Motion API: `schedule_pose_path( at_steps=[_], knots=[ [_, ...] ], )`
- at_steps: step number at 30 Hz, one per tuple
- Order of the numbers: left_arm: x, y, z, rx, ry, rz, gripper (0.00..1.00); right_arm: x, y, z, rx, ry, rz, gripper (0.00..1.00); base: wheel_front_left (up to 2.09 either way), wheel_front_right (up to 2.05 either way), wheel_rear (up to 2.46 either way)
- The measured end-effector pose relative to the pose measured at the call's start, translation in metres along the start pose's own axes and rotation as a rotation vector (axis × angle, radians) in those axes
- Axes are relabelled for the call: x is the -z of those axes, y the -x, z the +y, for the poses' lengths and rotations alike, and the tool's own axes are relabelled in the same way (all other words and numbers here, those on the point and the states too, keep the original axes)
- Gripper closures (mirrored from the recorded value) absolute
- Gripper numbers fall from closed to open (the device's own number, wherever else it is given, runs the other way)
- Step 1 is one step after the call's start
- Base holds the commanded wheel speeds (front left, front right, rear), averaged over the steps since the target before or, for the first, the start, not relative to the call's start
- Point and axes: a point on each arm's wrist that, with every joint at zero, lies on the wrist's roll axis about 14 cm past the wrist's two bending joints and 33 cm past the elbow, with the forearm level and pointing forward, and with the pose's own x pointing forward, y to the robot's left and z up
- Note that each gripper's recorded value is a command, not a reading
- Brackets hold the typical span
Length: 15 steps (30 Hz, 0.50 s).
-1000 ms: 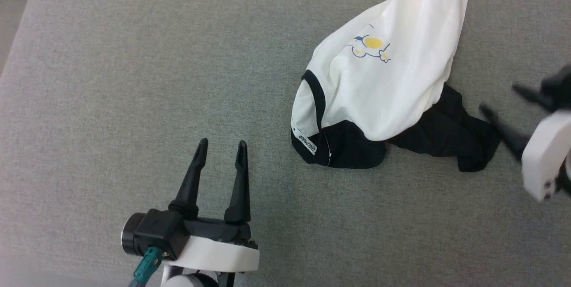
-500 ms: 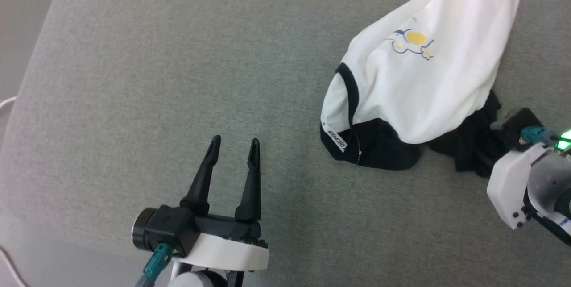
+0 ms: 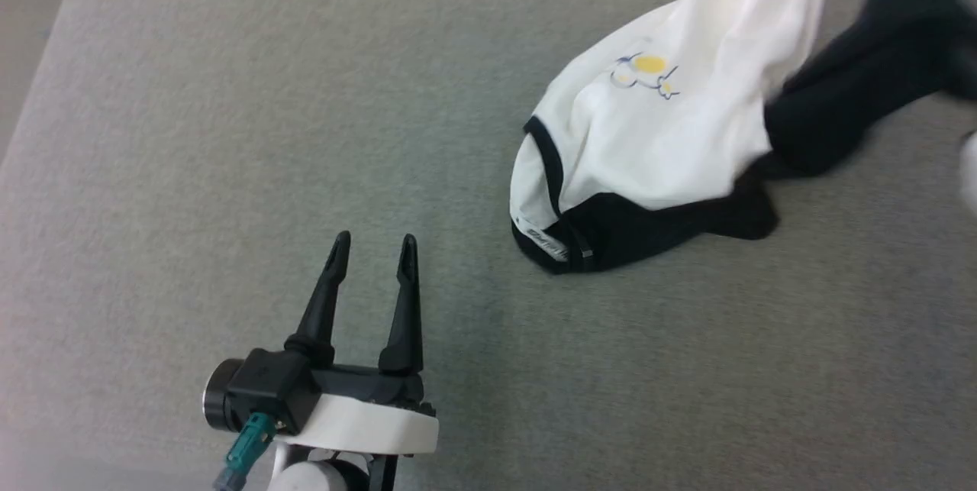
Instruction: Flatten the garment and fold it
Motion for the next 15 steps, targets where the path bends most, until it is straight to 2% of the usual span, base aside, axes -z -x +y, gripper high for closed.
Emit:
schedule_pose_path(
  at_steps=[3,6,11,15],
  knots=[
    [-0.004,-0.001,-0.009,0.031,0.012,-0.015,0.00,-0.011,0.031,-0.056,0.166,-0.002,-0.014,1.00,0.00,0.00,0.00],
    [-0.007,-0.001,-0.016,0.054,0.019,-0.024,0.00,0.010,0.070,-0.101,0.323,-0.020,0.040,1.00,0.00,0.00,0.00],
    [-0.006,0.000,-0.020,0.071,0.019,-0.023,0.00,0.103,0.147,-0.141,0.527,-0.086,0.277,1.00,0.00,0.00,0.00],
    [-0.004,0.000,-0.017,0.064,0.010,-0.018,0.00,0.179,0.196,-0.135,0.604,-0.136,0.487,1.00,0.00,0.00,0.00]
  ],
)
